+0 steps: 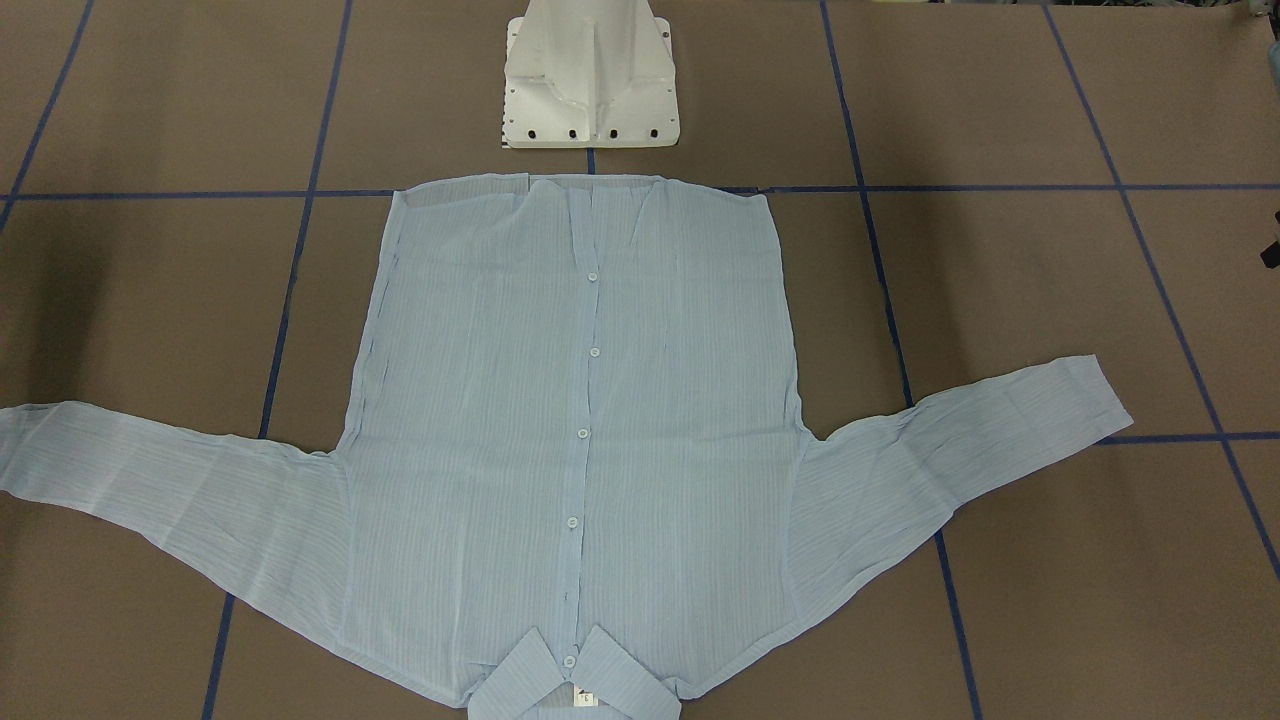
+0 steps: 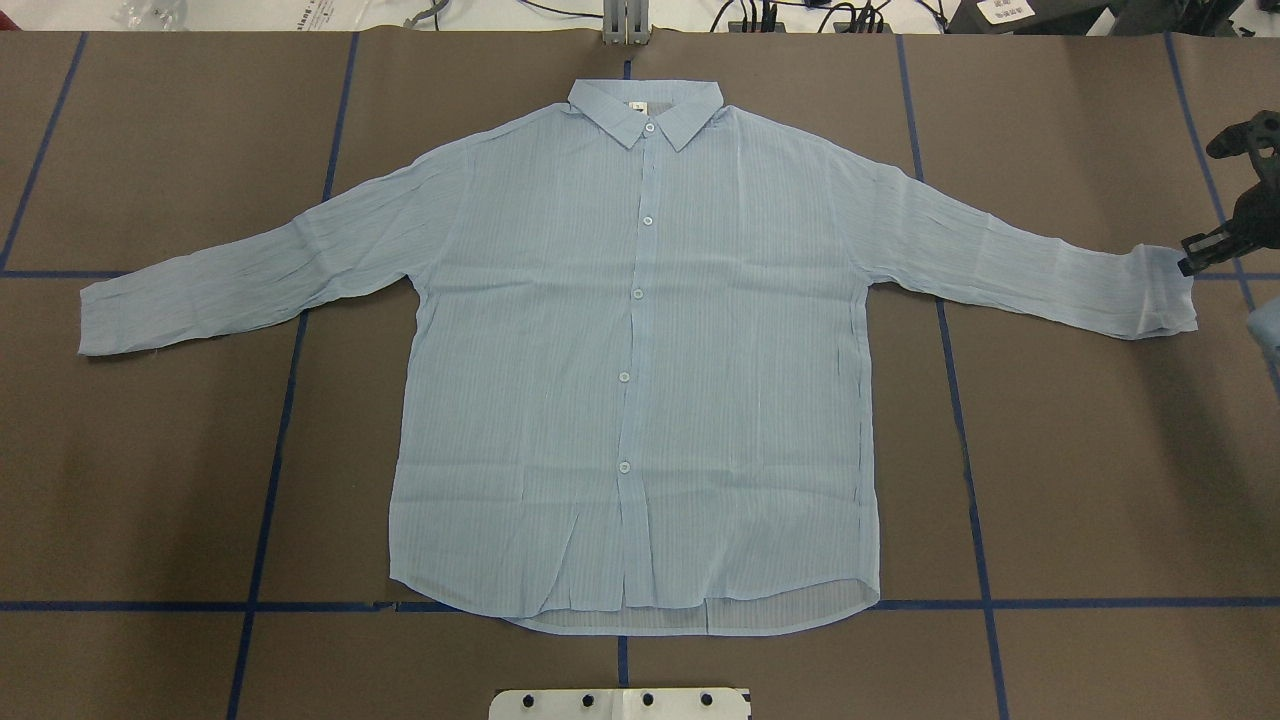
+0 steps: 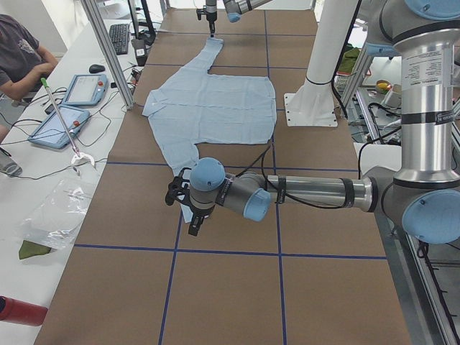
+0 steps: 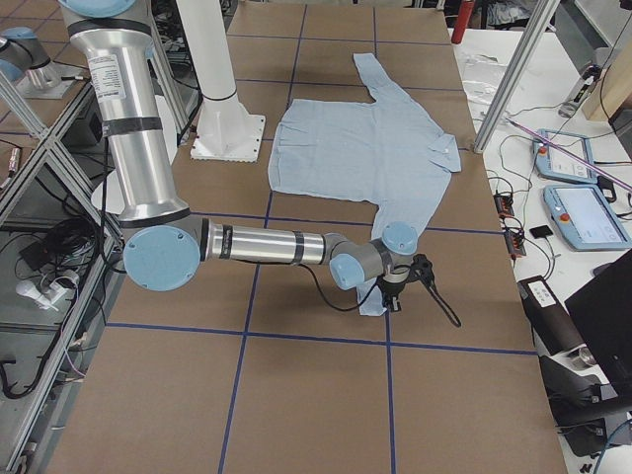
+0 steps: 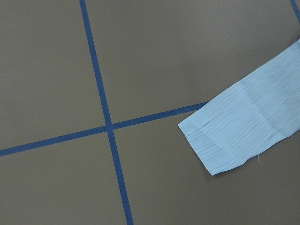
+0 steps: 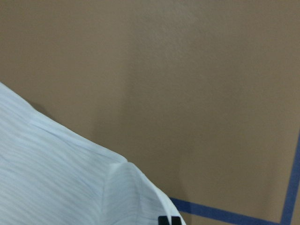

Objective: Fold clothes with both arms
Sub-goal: 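Grasp the sleeve cuff with the right gripper and lift it, then carry the sleeve across the shirt front toward the collar with the right gripper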

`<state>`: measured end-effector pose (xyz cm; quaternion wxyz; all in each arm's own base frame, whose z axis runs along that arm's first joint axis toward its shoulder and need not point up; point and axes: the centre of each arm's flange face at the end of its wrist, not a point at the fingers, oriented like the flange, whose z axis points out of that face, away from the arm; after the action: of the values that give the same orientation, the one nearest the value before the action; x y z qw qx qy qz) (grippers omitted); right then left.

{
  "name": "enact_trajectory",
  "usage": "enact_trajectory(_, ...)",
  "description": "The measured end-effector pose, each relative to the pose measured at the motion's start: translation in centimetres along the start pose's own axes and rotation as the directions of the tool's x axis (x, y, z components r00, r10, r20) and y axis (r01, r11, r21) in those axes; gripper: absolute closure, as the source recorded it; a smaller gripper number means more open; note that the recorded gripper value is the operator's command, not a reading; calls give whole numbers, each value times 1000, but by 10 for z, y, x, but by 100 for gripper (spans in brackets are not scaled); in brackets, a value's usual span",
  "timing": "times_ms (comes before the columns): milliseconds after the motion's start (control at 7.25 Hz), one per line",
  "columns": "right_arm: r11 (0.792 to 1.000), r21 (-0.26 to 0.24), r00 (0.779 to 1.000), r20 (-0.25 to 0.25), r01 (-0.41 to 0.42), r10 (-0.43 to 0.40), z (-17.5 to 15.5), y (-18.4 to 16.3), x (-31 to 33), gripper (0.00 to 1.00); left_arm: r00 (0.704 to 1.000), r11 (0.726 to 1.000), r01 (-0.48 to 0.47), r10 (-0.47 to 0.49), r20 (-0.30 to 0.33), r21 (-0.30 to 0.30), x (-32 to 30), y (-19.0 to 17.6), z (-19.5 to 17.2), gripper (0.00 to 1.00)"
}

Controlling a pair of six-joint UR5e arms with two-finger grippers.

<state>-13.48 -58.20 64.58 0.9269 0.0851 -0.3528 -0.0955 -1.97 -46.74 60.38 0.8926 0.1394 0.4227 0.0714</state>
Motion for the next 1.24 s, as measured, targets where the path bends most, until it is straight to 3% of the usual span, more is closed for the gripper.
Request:
enact_trajectory(276,995,57,993,84,-84,79,-37,-21,-68,100,1000,1000,1,-1,-14,-1,2,0,0,0)
enact_trajectory(414,987,56,979,145,-152,142,-47,-32,-124,100,1000,1000,1,-1,-20,-1,2,0,0,0)
enact_trajectory(690,958,-5,924,261,-287,278,-53,-57,-264,100,1000,1000,1,-1,-29,-2,3,0,0,0)
enact_trajectory(966,925,-56,864,341,-376,371,-73,-79,-376,100,1000,1000,0,0,-30,-3,3,0,0,0)
enact_trajectory(1242,888,-16,824,365,-460,433,-84,-109,-463,100,1000,1000,-2,2,-31,-5,4,0,1,0)
